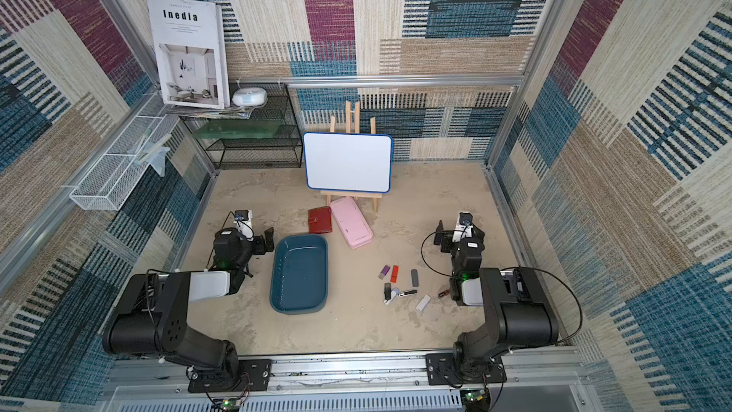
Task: Put the usb flash drive into the storage box
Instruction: Pick up the USB flash from the center of the board.
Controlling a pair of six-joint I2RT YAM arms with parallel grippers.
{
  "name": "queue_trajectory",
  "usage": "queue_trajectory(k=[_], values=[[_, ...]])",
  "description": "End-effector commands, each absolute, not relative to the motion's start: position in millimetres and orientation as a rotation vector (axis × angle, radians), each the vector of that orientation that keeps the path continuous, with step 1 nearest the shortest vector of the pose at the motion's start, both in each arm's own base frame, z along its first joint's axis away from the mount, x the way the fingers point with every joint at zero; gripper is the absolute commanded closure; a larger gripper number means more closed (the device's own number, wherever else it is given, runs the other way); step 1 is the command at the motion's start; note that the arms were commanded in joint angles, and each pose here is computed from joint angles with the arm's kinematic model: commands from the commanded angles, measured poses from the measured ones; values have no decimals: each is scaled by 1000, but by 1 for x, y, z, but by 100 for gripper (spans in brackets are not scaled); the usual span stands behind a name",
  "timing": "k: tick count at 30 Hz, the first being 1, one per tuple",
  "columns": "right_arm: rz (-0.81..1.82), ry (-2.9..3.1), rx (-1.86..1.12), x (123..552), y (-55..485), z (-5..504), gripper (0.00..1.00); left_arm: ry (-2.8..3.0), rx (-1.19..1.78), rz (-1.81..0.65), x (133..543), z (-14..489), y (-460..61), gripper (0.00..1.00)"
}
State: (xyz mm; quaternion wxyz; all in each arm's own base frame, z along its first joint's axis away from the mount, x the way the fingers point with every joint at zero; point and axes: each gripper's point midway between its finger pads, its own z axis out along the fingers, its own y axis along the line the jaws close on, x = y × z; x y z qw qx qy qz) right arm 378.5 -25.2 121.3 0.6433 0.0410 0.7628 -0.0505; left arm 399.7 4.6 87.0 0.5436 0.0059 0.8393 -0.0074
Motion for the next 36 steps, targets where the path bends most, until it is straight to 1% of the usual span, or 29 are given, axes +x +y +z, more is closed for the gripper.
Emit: queue_trajectory(k=[1,32,36], values=[[-108,1714,89,379,-24,127,1,1981,17,-19,401,90,5,1],[-106,1714,89,379,-24,127,1,1983,17,-21,401,89,4,1],[-108,1716,90,379,-24,127,1,1964,-14,3,403,96,10,1]])
